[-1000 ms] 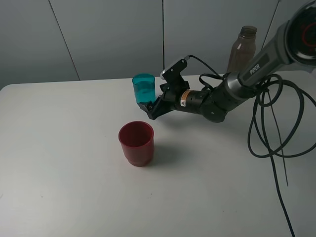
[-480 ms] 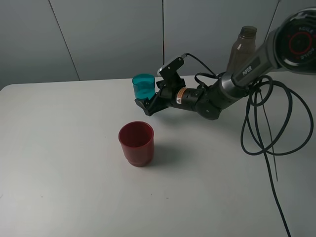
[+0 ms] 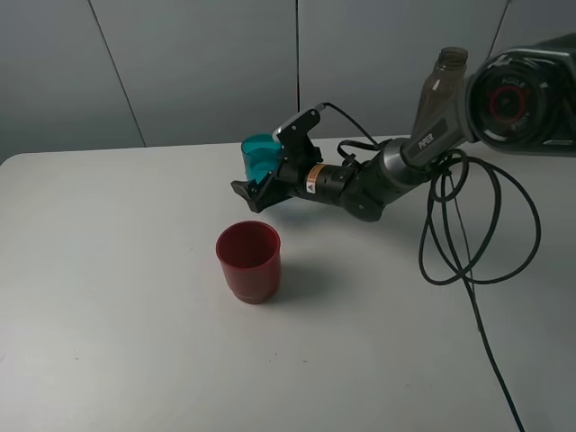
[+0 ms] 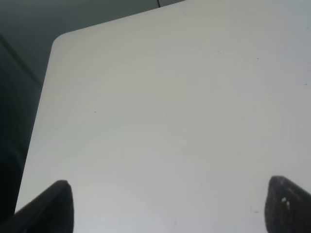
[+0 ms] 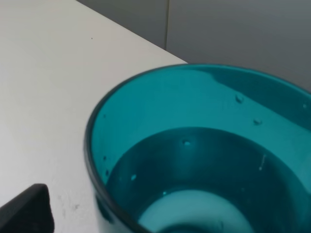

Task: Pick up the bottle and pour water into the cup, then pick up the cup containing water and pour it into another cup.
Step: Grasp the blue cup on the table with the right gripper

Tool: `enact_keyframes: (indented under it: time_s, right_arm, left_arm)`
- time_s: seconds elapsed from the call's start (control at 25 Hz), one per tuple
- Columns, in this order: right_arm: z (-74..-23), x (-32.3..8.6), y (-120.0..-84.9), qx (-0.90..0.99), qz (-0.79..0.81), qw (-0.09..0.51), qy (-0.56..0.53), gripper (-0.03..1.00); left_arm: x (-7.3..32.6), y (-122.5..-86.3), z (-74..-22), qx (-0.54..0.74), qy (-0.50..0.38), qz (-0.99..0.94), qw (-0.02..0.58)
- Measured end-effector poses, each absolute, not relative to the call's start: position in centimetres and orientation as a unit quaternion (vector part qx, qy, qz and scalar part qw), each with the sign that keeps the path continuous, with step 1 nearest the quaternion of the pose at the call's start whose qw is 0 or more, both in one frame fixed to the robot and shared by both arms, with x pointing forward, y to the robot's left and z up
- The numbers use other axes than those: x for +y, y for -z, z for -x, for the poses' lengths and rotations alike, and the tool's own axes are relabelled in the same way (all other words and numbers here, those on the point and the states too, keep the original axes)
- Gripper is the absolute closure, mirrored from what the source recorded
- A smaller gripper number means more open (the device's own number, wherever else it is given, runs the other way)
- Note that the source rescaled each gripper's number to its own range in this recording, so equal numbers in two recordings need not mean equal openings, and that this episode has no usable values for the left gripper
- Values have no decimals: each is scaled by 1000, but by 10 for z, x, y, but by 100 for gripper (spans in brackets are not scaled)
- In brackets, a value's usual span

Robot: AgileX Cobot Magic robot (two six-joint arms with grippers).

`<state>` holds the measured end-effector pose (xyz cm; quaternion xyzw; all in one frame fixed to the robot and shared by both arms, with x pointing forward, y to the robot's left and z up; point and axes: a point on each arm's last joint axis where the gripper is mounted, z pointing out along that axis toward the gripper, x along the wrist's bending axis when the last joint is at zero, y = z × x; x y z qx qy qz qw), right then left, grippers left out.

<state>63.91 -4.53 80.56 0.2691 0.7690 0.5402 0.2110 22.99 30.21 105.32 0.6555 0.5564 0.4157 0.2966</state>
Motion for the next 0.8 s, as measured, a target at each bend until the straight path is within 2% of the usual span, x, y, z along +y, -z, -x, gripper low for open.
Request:
enact_keyframes:
  time_s: [0.8]
  right_arm:
    - [-649,-42,-795,754,-290,215,-549,-3]
  left_arm:
    - [302,-1053,-230,556,-416,-655,297]
